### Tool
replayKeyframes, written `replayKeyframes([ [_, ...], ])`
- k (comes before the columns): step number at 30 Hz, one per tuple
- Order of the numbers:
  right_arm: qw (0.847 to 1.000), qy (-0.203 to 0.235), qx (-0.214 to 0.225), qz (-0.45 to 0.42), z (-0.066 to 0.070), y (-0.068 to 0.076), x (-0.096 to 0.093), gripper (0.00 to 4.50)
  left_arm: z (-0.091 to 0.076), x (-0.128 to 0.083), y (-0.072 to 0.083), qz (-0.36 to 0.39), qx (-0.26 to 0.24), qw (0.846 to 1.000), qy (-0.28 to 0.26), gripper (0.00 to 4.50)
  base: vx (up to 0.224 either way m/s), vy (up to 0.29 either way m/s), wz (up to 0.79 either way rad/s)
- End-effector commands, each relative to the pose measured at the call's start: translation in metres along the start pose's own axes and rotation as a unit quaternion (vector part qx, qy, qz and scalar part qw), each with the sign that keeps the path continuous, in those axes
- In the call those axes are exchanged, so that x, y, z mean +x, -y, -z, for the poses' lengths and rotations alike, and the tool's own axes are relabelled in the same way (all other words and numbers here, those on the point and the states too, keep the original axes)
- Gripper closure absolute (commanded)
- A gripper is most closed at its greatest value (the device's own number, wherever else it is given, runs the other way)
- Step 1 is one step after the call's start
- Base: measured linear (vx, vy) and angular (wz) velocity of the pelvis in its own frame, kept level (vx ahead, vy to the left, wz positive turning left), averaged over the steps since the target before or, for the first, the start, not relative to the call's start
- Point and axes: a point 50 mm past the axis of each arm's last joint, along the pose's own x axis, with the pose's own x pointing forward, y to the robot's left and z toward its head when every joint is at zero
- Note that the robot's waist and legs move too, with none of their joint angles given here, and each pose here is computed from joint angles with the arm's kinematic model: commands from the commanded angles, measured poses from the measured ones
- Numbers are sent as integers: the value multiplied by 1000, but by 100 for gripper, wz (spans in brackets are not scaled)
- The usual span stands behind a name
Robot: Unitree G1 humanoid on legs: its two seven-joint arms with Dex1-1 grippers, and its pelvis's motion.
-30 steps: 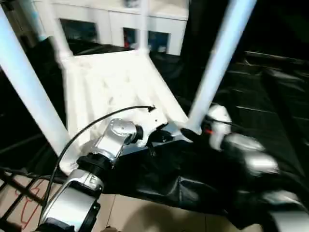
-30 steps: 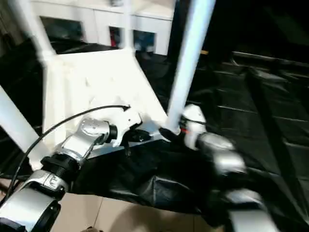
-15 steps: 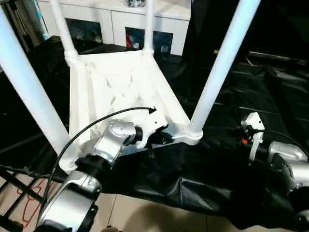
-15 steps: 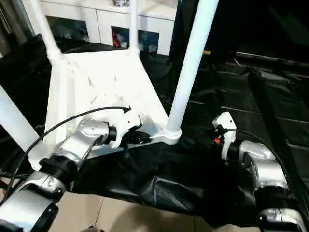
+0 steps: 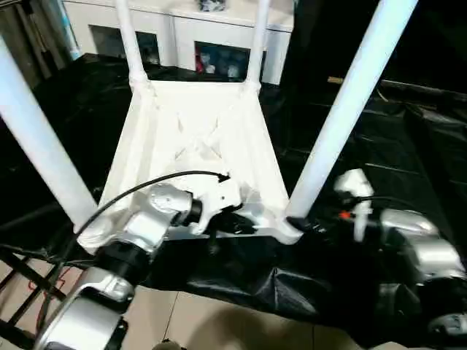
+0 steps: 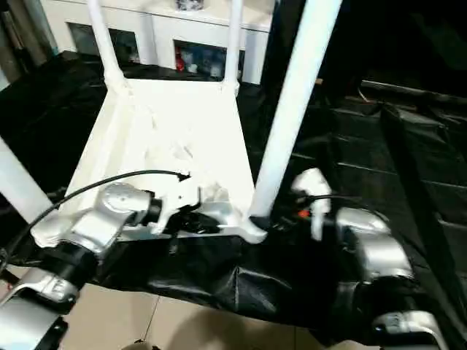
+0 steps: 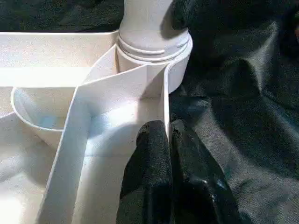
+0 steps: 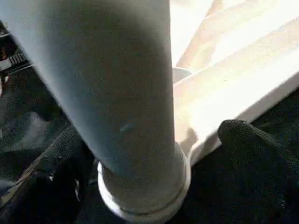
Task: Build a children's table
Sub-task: Rotate leg to tighten
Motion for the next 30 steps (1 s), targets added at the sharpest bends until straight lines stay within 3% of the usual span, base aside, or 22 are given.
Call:
replayKeyframes([
  [1,1000,-12,-3,-7,-1,1,2,48,1,5,6,29,7,1000,-8,450,0,0,0],
  [9,999,-29,-11,-29,-2,2,10,127,2,1,4,30,7,999,-14,450,0,0,0],
  [17,998,-35,-10,-44,-1,1,14,176,3,0,3,23,5,1000,-15,450,0,0,0],
  [21,999,-27,3,-39,4,-3,19,200,1,1,-4,-19,-11,1000,-7,450,0,0,0],
  [26,997,-12,37,62,12,5,33,210,-5,5,-16,-89,-33,995,5,450,0,0,0],
  [28,982,-2,77,171,18,13,47,211,-9,12,-21,-127,-44,991,5,450,0,0,0],
  [30,975,2,93,200,20,15,52,213,-11,14,-22,-138,-47,989,6,450,0,0,0],
])
